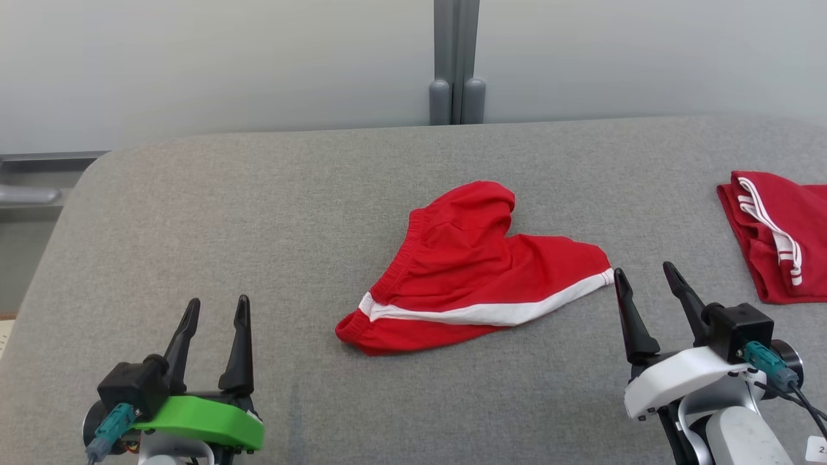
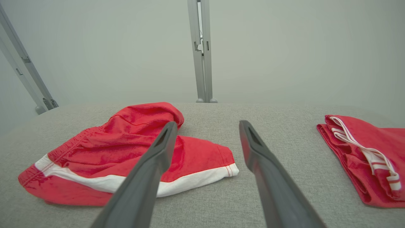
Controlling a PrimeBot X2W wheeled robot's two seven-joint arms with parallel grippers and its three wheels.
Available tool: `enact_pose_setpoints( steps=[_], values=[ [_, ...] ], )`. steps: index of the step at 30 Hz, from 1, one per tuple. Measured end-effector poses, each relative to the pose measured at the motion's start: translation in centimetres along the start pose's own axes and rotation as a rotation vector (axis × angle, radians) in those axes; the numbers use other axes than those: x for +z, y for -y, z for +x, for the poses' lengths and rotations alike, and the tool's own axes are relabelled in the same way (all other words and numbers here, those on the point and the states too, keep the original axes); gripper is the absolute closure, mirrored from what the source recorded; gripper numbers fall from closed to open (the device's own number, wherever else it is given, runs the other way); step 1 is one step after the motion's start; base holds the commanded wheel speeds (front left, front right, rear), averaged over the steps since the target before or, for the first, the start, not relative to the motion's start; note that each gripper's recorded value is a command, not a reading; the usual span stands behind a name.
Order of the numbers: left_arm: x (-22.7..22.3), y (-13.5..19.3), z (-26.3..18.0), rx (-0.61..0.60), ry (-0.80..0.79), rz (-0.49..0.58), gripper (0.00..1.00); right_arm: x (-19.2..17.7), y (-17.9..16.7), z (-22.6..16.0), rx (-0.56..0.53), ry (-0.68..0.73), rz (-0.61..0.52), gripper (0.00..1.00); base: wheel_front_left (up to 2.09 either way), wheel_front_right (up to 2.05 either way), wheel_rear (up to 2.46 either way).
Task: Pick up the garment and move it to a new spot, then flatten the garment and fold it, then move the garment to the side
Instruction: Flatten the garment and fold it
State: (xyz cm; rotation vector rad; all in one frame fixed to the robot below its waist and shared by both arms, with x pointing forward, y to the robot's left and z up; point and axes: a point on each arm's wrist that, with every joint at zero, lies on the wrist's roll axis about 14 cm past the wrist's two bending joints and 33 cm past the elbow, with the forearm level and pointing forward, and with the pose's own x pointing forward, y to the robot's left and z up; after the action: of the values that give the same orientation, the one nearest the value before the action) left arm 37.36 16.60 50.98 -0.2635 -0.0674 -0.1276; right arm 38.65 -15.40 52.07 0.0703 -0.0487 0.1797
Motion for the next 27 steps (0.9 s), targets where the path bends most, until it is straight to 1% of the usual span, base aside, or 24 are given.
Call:
enact_pose_setpoints(
  steps=[8, 15, 27],
  values=[
    [-0.7, -1.0, -1.2, 0.025, -0.024, 0.012, 0.0, -0.3, -0.6, -0.3, 0.013, -0.006, 0.011, 0.0, 0.0, 0.0, 0.0],
    [-1.6, -0.6, -0.9, 0.011, -0.049, 0.004, 0.0, -1.0, -0.1, -0.7, -0.004, -0.028, 0.017, 0.0, 0.0, 0.0, 0.0],
    [-1.2, -0.2, -0.1, -0.008, -0.039, 0.02, 0.0, -1.5, 0.1, -0.8, -0.016, -0.041, 0.027, 0.0, 0.0, 0.0, 0.0]
  ],
)
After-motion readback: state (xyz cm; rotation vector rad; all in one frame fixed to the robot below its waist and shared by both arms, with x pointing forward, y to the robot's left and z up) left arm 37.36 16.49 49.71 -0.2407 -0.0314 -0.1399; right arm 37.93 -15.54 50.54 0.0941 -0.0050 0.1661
